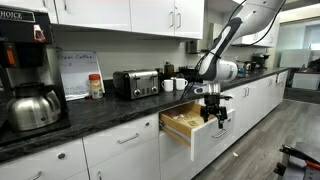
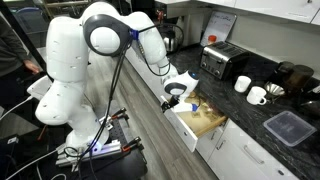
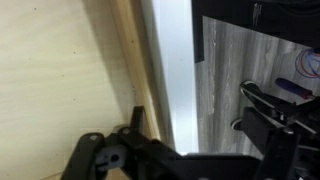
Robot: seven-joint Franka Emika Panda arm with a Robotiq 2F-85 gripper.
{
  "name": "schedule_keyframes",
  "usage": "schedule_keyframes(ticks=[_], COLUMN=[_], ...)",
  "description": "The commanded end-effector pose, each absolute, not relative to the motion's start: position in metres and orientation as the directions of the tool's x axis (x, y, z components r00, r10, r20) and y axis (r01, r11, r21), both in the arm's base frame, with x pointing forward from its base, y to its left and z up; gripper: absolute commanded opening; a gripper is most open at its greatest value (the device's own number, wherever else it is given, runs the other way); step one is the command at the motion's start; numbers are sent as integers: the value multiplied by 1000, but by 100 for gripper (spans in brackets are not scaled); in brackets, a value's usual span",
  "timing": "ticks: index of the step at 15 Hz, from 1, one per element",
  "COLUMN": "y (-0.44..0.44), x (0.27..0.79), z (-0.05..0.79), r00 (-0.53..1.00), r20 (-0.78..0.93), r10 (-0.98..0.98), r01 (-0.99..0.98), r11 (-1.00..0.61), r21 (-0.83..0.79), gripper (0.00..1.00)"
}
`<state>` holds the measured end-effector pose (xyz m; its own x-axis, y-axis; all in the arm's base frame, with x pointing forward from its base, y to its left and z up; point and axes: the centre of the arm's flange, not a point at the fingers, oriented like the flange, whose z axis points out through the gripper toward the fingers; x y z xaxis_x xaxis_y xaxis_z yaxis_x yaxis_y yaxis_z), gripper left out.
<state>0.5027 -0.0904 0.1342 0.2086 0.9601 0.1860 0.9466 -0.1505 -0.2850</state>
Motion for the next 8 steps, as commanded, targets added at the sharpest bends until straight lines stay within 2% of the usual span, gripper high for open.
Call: schedule_keyframes(ticks=[1,5,8], y=[-88,-85,-84], x=[491,491,503], z=[147,157,168], r00=[189,165,115], r20=[201,218,188], r10=[961,962,975], r01=[936,931,958], r11=[-114,-79,-59], r21=[-333,-356,-282], gripper=[100,100,100])
